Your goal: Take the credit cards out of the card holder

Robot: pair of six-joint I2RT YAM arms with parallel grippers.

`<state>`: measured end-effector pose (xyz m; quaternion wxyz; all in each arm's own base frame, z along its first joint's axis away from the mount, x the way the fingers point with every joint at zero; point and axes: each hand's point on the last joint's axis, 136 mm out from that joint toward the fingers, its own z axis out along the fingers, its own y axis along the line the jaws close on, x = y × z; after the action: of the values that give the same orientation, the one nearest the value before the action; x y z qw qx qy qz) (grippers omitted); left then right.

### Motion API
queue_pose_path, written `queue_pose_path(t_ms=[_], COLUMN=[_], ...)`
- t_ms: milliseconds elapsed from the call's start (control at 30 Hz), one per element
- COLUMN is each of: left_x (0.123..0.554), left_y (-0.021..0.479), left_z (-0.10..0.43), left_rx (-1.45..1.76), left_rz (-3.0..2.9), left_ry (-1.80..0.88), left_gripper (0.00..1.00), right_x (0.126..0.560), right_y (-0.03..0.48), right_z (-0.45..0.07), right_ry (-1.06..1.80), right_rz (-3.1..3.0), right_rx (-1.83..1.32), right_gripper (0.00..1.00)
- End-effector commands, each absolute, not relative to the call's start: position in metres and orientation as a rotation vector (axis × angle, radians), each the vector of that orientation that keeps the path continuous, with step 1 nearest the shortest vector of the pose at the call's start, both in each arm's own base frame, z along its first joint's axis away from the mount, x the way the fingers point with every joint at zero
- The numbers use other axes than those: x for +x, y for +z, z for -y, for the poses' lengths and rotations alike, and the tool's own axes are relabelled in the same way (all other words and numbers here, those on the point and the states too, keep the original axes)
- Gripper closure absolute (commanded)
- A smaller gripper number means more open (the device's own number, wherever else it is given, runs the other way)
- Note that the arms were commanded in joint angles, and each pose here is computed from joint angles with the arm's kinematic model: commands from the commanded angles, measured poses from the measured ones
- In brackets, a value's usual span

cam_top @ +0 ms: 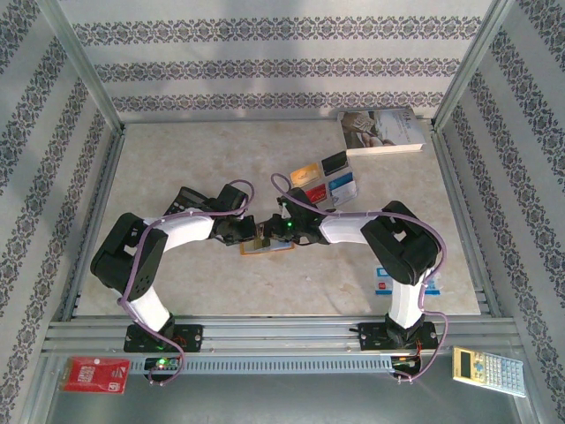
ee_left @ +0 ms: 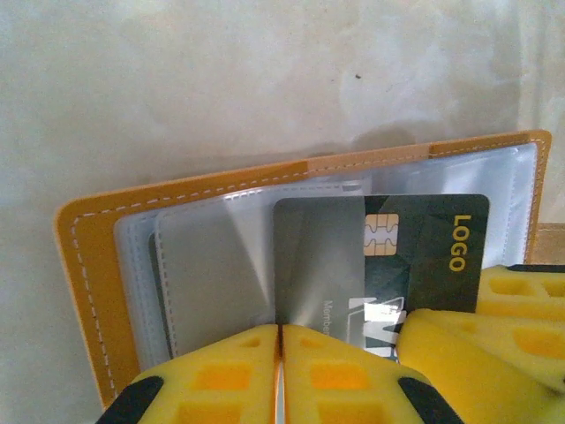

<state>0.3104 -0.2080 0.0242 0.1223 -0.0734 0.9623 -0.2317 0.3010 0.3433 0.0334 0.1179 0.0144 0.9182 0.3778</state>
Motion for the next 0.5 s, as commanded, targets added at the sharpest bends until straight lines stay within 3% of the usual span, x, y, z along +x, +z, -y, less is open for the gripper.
queue_pose_path(t_ms=[0,467], left_x=[0.299,0.311], left_y=[0.003,0.040], left_z=[0.194,0.191], left_rx=[-0.243,-0.225], left_rz=[-2.870,-2.782], left_ry=[-0.588,-0.595], left_gripper=[0.90,0.85], right_x=[0.304,0.321], right_y=[0.035,0.082], right_z=[-0.348,-0.303], right_ry=[1.117,0.964], right_rz=[-2.669,-2.507], right_rx=[0.036,0.025], right_gripper=[0.89,0.99])
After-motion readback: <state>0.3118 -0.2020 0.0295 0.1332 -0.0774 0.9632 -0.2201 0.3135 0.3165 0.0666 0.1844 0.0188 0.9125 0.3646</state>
